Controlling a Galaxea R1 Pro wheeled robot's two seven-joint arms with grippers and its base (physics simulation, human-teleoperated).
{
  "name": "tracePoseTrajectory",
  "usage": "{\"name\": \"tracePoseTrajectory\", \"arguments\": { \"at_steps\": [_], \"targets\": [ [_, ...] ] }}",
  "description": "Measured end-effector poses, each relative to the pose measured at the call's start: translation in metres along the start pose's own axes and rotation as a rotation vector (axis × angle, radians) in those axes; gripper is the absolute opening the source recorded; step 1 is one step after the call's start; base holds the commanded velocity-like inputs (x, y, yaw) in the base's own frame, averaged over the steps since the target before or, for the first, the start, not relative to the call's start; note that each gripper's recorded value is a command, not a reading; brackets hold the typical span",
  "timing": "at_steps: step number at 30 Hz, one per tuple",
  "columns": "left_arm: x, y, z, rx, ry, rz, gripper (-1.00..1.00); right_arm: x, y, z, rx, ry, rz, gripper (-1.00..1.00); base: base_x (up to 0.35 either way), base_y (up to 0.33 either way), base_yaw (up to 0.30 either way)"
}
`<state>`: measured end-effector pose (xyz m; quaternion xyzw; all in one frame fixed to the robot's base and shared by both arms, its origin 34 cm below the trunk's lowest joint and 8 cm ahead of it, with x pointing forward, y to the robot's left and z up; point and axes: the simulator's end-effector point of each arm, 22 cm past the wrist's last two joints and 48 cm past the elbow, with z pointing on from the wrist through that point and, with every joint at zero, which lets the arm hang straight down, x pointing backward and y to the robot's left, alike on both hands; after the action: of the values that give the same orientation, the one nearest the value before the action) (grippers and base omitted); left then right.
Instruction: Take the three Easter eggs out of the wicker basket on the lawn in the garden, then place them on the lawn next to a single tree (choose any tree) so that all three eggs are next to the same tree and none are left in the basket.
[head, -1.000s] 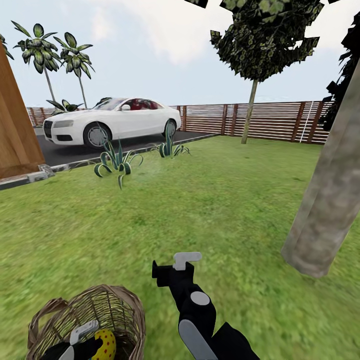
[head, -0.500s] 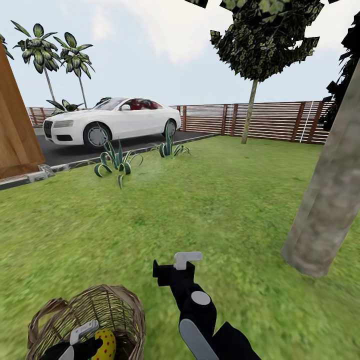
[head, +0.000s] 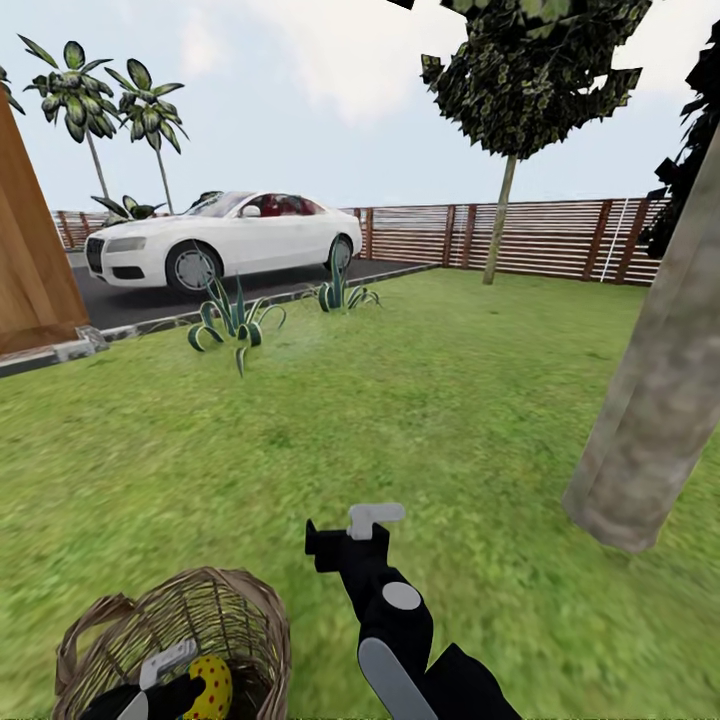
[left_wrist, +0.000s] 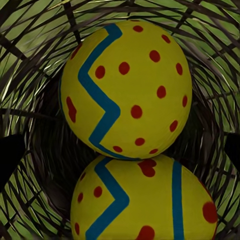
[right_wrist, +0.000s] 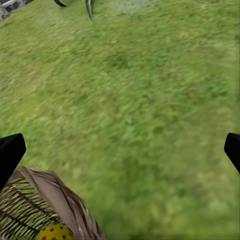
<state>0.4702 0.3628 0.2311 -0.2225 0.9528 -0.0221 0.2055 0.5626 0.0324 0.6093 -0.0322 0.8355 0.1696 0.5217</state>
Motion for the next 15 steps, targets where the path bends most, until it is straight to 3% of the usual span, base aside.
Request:
{"name": "tracePoseTrajectory", "arguments": {
  "at_steps": [15],
  "targets": [
    [0.0090,0.0040,0.0055,-0.010,0.021,0.001,1.00,0.0088,-0.0045,0.0066,0.005,0.022,0.009,1.00,0.000,0.000,0.000]
  ]
}}
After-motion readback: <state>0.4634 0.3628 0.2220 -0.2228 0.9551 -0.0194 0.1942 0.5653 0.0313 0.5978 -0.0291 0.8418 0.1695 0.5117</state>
